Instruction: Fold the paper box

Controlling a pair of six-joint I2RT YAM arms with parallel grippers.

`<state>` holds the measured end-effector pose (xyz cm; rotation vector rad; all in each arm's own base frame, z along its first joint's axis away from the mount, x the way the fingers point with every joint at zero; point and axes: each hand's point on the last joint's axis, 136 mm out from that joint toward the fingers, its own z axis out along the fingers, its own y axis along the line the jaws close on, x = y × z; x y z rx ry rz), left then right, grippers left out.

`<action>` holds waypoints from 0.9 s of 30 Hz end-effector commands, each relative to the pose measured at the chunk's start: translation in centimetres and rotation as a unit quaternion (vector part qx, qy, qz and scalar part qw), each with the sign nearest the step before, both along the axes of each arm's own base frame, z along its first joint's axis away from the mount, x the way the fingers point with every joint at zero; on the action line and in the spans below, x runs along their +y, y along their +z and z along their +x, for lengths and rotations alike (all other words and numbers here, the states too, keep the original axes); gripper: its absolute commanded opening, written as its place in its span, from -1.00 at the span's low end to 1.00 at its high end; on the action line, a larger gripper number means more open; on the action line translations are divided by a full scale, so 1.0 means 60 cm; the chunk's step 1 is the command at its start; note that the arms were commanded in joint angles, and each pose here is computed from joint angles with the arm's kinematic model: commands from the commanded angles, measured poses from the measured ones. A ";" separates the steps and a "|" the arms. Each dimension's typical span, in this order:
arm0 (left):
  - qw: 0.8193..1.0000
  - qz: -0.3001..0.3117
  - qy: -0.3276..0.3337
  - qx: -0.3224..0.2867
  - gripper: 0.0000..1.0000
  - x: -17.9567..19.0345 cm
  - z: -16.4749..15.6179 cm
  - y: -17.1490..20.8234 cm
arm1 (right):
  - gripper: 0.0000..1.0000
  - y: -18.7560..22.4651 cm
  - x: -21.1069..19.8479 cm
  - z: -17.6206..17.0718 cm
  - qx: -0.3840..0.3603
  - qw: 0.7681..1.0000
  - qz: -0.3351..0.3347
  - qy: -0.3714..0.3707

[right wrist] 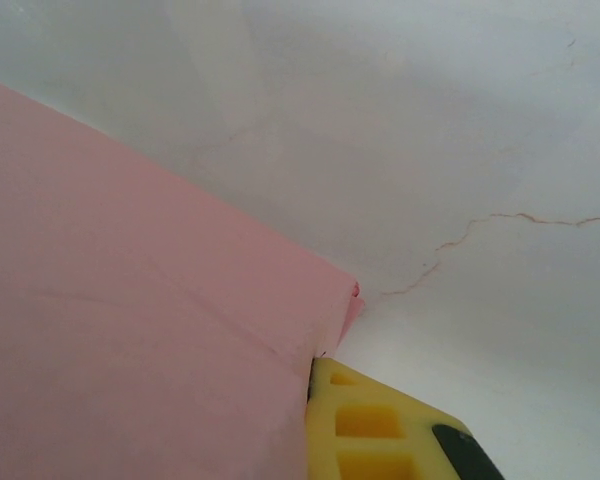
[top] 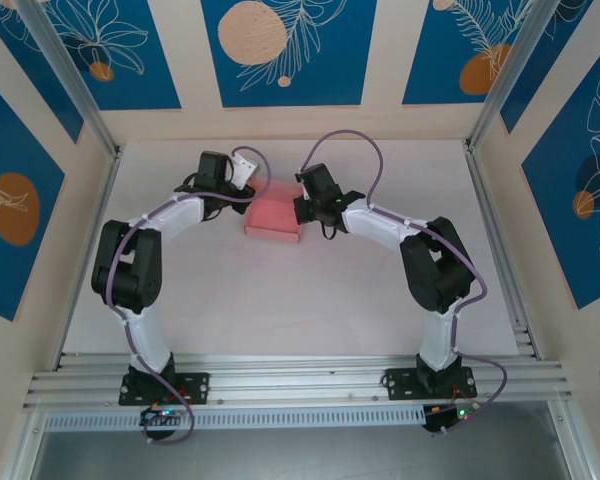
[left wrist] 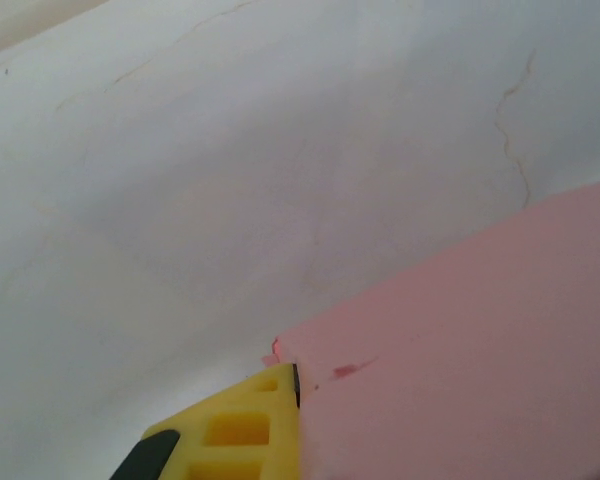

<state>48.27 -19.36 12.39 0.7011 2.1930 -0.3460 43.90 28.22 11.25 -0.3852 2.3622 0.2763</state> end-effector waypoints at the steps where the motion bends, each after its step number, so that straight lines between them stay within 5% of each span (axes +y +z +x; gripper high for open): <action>1: 0.993 -0.095 0.033 0.054 -1.00 -0.056 -0.020 -0.003 | -1.00 0.012 0.047 0.002 -0.004 0.999 0.044 0.017; 10: 0.981 -0.162 0.086 0.064 -0.92 -0.074 -0.046 -0.015 | -1.00 0.018 0.077 0.001 -0.026 0.998 0.049 0.013; 27: 0.985 -0.146 0.082 0.047 -0.90 -0.074 -0.080 -0.036 | -1.00 0.032 0.109 0.013 -0.031 0.998 0.059 0.010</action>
